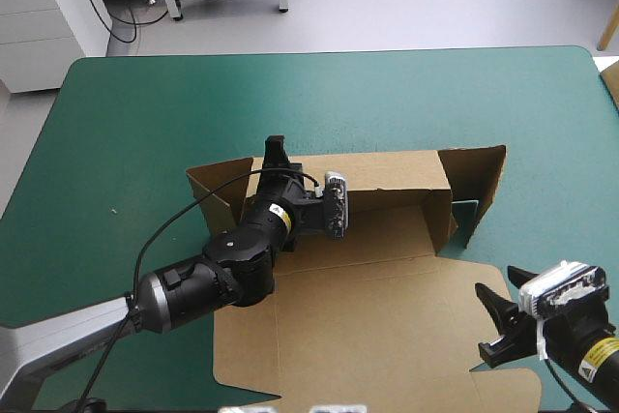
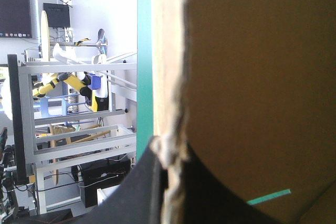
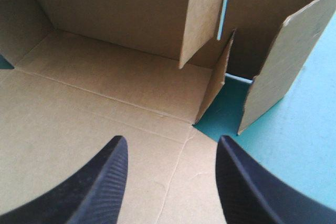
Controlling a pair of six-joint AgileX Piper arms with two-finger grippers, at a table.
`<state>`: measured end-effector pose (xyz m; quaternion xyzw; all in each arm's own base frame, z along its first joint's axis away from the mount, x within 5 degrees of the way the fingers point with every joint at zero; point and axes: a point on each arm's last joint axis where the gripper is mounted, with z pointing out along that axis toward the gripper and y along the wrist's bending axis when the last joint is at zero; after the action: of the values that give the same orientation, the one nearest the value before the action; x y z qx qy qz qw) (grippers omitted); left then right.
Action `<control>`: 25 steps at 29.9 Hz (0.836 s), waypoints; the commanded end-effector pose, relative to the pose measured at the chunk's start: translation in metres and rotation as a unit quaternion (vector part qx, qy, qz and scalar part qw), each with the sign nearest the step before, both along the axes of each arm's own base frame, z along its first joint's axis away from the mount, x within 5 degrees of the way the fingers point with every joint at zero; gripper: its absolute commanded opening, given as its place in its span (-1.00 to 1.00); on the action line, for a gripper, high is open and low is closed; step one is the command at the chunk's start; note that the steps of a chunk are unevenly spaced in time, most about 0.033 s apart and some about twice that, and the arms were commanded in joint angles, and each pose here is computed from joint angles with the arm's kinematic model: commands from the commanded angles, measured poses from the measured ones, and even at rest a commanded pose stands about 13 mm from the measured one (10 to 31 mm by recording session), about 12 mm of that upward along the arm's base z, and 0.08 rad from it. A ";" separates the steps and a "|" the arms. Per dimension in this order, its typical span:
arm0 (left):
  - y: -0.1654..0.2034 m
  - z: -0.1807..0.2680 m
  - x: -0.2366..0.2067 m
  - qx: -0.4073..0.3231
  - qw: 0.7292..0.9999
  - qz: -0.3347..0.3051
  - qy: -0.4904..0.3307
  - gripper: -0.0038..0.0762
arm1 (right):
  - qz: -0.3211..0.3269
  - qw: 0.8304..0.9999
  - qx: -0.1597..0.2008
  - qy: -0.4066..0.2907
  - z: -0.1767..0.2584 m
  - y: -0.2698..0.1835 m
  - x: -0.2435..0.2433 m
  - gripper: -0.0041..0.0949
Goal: Fold the box
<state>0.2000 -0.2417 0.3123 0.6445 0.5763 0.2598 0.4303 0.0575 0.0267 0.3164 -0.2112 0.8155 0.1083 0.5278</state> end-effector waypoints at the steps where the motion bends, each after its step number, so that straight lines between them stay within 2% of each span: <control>1: -0.004 0.001 -0.008 -0.042 0.999 -0.008 0.030 -0.92 | -0.015 0.999 0.005 -0.031 0.038 0.001 0.008 0.03; 4: -0.004 0.001 -0.008 -0.042 0.999 -0.008 0.030 -0.92 | -0.022 0.999 0.015 -0.025 0.062 0.004 0.015 0.02; 8: -0.004 0.001 -0.008 -0.042 0.999 -0.007 0.031 -0.92 | -0.052 0.998 0.008 -0.019 0.094 0.008 0.031 0.02; 16: -0.004 0.001 -0.008 -0.042 0.999 -0.007 0.031 -0.92 | -0.122 0.990 -0.065 -0.001 0.149 0.016 0.077 0.02; 22: -0.004 0.001 -0.008 -0.042 0.999 -0.007 0.031 -0.92 | -0.128 0.989 -0.069 -0.017 0.181 0.036 0.115 0.02; 25: -0.004 0.001 -0.008 -0.042 0.999 -0.007 0.031 -0.92 | -0.125 0.989 -0.083 -0.012 0.189 0.048 0.137 0.02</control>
<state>0.2000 -0.2417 0.3121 0.6448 0.5754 0.2605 0.4305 0.1807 0.0705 0.4851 -0.1475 0.8578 -0.0152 0.4921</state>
